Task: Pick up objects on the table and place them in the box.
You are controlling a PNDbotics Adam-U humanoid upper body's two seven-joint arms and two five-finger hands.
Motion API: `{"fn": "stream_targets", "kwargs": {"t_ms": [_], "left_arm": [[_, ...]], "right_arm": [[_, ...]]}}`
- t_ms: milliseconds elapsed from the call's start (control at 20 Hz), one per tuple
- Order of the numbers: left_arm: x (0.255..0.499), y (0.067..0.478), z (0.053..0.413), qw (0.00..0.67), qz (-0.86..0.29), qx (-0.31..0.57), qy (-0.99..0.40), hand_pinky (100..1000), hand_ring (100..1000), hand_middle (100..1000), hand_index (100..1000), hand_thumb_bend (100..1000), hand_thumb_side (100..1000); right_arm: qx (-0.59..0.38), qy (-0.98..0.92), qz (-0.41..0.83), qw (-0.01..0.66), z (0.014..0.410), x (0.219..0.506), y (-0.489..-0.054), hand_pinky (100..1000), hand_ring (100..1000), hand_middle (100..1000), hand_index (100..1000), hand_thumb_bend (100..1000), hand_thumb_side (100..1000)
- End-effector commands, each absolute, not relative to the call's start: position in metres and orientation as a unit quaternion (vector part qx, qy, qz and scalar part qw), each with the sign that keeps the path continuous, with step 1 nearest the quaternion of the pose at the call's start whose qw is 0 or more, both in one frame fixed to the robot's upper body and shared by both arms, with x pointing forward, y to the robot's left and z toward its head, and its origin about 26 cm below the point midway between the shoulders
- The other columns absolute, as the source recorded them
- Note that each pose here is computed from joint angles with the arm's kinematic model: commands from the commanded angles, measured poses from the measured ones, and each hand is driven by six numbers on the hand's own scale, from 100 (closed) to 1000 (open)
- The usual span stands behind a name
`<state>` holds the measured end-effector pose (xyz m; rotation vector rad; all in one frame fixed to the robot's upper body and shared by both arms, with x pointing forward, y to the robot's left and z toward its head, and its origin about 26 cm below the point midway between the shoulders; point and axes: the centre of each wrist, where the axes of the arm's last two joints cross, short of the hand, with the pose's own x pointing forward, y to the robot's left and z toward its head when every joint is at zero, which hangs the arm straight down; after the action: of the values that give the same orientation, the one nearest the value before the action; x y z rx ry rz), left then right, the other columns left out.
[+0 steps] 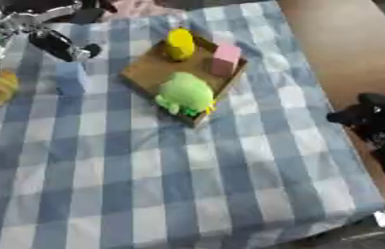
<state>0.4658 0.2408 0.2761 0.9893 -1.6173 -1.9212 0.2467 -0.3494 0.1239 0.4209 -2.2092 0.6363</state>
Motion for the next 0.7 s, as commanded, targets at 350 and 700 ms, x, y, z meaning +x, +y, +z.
{"fn": "stream_targets", "kwargs": {"t_ms": [350,700], "left_arm": [[0.452,0.334,0.291,0.294,-0.673,0.412,-0.539,951,946,874,965,350,247],[0.451,0.368,0.278,0.345,-0.669,0.429,-0.500,945,940,853,948,369,312]], "right_arm": [[0.152,-0.873,0.266,0.379,0.132,0.244,-0.353,911,804,728,898,100,509],[0.149,-0.875,0.268,0.375,0.132,0.245,-0.351,911,804,728,898,100,507]]}}
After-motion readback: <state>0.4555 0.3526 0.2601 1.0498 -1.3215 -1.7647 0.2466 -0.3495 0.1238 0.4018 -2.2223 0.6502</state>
